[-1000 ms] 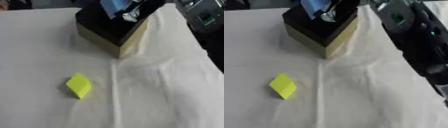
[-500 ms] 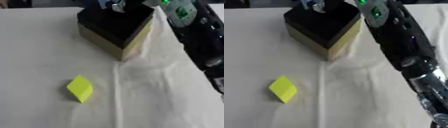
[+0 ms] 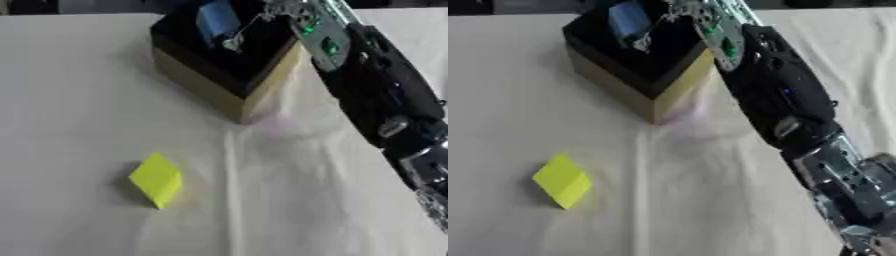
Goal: Pick up objects on the table and place them in the box.
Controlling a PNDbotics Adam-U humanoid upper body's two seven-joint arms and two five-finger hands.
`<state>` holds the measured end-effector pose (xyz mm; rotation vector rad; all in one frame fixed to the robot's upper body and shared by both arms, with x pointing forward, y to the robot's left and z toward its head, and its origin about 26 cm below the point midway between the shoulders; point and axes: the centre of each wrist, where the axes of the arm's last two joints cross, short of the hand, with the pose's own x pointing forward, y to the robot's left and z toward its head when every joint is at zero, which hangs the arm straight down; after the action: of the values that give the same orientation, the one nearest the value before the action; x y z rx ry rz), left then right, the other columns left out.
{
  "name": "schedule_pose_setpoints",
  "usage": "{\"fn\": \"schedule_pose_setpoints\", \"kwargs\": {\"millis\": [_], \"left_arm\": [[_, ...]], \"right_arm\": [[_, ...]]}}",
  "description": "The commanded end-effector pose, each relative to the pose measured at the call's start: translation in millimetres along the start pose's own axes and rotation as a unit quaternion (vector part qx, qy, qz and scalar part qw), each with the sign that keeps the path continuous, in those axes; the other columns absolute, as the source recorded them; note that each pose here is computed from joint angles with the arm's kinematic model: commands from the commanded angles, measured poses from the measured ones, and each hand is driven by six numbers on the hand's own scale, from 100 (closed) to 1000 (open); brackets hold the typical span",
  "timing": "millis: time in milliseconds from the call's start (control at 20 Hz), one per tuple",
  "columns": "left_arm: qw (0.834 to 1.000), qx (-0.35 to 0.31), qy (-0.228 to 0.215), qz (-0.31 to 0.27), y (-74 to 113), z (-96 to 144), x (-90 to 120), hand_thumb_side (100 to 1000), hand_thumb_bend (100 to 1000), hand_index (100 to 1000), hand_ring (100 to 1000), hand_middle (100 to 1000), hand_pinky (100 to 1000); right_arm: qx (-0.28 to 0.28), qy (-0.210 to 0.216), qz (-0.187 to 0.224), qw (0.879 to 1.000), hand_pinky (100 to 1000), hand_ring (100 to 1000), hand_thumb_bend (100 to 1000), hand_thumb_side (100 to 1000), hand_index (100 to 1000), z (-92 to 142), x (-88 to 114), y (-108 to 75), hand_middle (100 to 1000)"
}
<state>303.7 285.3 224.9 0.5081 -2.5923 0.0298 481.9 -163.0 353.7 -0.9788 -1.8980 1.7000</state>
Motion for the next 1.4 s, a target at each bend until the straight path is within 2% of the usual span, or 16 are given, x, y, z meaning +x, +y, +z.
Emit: {"fn": "schedule_pose_setpoints", "kwargs": {"millis": [50, 100, 150, 200, 250, 300, 450, 950, 1200, 1400], "left_arm": [[1.000, -0.007, -0.020, -0.005, 3.3, -8, 6, 1000, 139, 770, 764, 764, 663], [1.000, -0.008, -0.020, -0.005, 3.2, -8, 7, 1000, 138, 770, 764, 764, 663], [1.000, -0.008, -0.019, -0.005, 3.1, -8, 7, 1000, 138, 771, 764, 764, 664], [1.000, -0.008, -0.019, -0.005, 3.2, -8, 7, 1000, 138, 771, 764, 764, 664], [1.000, -0.008, -0.019, -0.005, 3.2, -8, 7, 1000, 137, 771, 764, 764, 664], [1.000, -0.008, -0.019, -0.006, 3.3, -8, 6, 1000, 137, 771, 764, 764, 664], [1.000, -0.007, -0.018, -0.006, 3.5, -8, 6, 1000, 137, 771, 765, 765, 665], [1.000, -0.004, -0.017, -0.006, 3.8, -8, 6, 1000, 137, 771, 766, 765, 668], [1.000, -0.004, -0.016, -0.007, 4.4, -7, 6, 1000, 136, 771, 766, 766, 669], [1.000, -0.004, -0.016, -0.009, 5.3, -8, 6, 1000, 138, 772, 766, 766, 670]], "right_arm": [[-0.003, -0.001, 0.032, 0.999, 798, 801, 100, 262, 713, -2, 0, -15.4, 608], [0.002, -0.001, 0.039, 0.999, 804, 827, 100, 334, 746, -2, 0, -15.0, 666], [0.008, -0.001, 0.046, 0.999, 817, 879, 171, 439, 836, -3, 0, -14.6, 773], [0.013, 0.000, 0.054, 0.998, 822, 895, 197, 468, 859, -3, 0, -14.6, 806], [0.016, 0.003, 0.060, 0.998, 832, 921, 232, 546, 891, -3, 0, -14.9, 843], [0.017, 0.008, 0.066, 0.998, 838, 933, 255, 570, 901, -3, 0, -15.1, 856], [0.017, 0.024, 0.083, 0.996, 847, 950, 307, 559, 918, -2, -1, -15.6, 878], [0.031, 0.031, 0.127, 0.991, 847, 949, 357, 542, 920, -3, -3, -8.7, 877], [0.020, 0.026, 0.115, 0.993, 842, 934, 283, 547, 905, 0, -5, -9.4, 844], [-0.011, 0.016, 0.106, 0.994, 841, 930, 224, 546, 902, 8, -8, -22.0, 833]]}}
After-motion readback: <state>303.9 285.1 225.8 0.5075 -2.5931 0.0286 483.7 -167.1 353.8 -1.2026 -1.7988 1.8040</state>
